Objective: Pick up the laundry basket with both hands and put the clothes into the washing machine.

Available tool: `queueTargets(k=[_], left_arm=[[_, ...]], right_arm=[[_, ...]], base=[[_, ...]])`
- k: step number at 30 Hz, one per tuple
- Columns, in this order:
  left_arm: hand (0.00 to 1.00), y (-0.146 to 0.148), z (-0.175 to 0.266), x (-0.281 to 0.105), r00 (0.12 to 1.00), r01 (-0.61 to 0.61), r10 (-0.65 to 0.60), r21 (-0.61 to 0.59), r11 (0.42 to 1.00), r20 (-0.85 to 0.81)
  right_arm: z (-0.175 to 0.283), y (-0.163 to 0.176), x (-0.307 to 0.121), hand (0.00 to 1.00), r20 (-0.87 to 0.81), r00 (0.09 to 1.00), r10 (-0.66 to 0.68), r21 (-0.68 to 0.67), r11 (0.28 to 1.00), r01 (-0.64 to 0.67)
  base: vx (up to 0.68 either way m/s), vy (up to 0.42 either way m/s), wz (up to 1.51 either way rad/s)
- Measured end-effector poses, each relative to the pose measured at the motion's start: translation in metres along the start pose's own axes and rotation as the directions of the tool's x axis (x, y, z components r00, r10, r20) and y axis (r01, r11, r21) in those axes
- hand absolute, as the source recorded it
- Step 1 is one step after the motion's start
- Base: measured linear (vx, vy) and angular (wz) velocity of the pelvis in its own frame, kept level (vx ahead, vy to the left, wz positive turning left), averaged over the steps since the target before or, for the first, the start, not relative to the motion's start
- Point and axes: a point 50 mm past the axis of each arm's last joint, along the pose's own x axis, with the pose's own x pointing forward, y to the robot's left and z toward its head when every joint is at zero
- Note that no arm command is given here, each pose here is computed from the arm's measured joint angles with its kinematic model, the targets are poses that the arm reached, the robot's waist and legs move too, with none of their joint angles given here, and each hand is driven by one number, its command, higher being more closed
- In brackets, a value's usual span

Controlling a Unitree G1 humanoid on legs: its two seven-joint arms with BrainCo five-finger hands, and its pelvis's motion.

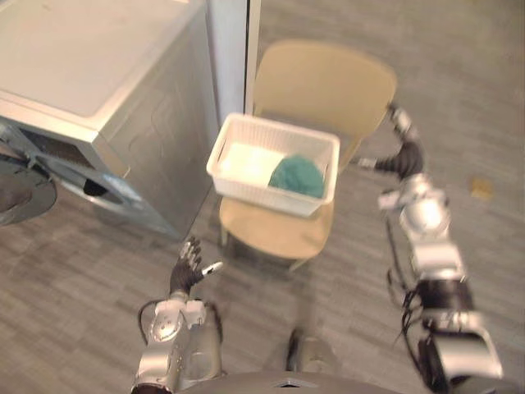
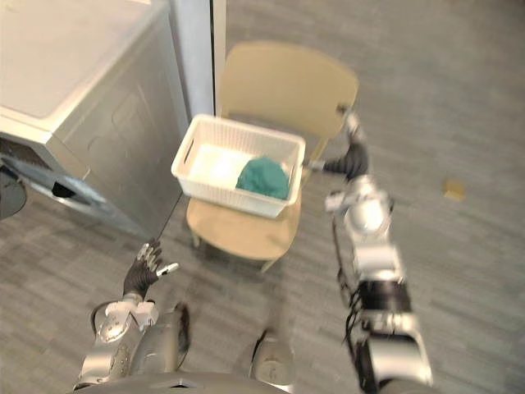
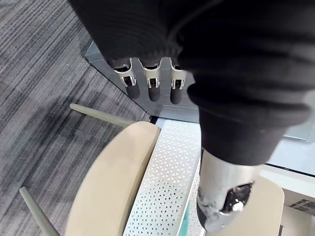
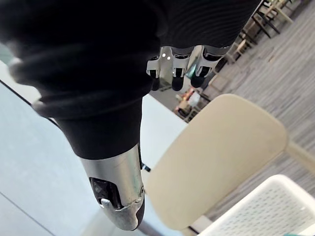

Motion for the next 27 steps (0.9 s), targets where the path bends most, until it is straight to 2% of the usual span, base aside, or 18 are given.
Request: queueTargets(k=[5, 9, 17, 22, 27], left_arm=[[0.0, -0.005, 0.018, 0.007, 0.996, 0.043, -0.042, -0.011, 0.999, 0.077], [0.0, -0.008, 0.033, 0.012, 0.989, 0.05, -0.047, -0.016, 0.999, 0.137], [0.0, -0.011, 0.047, 0.017, 0.979, 0.016, -0.006, -0.049, 0.999, 0.204], [0.0, -0.015, 0.055, 0.021, 0.971, 0.018, -0.002, -0.067, 0.998, 0.237], [0.0, -0.015, 0.062, 0.027, 0.965, 0.003, 0.016, -0.072, 0.997, 0.261]], right_arm=[[0.001, -0.048, 0.045, 0.0, -0.095, 0.989, -0.112, -0.172, 0.981, 0.095], [0.035, -0.063, 0.068, 0.0, 0.004, 0.99, -0.14, -0.191, 0.972, 0.138], [0.073, -0.043, 0.076, 0.0, 0.152, 0.987, -0.046, -0.239, 0.968, 0.081], [0.094, -0.043, 0.084, 0.0, 0.209, 0.977, -0.044, -0.242, 0.966, 0.095], [0.108, -0.029, 0.087, 0.0, 0.259, 0.965, 0.027, -0.281, 0.958, 0.048]], base=[[-0.19, 0.112, -0.12], [-0.06, 0.052, -0.33], [-0.01, -0.068, 0.01], [-0.02, -0.088, 0.06], [-0.02, -0.077, 0.02]])
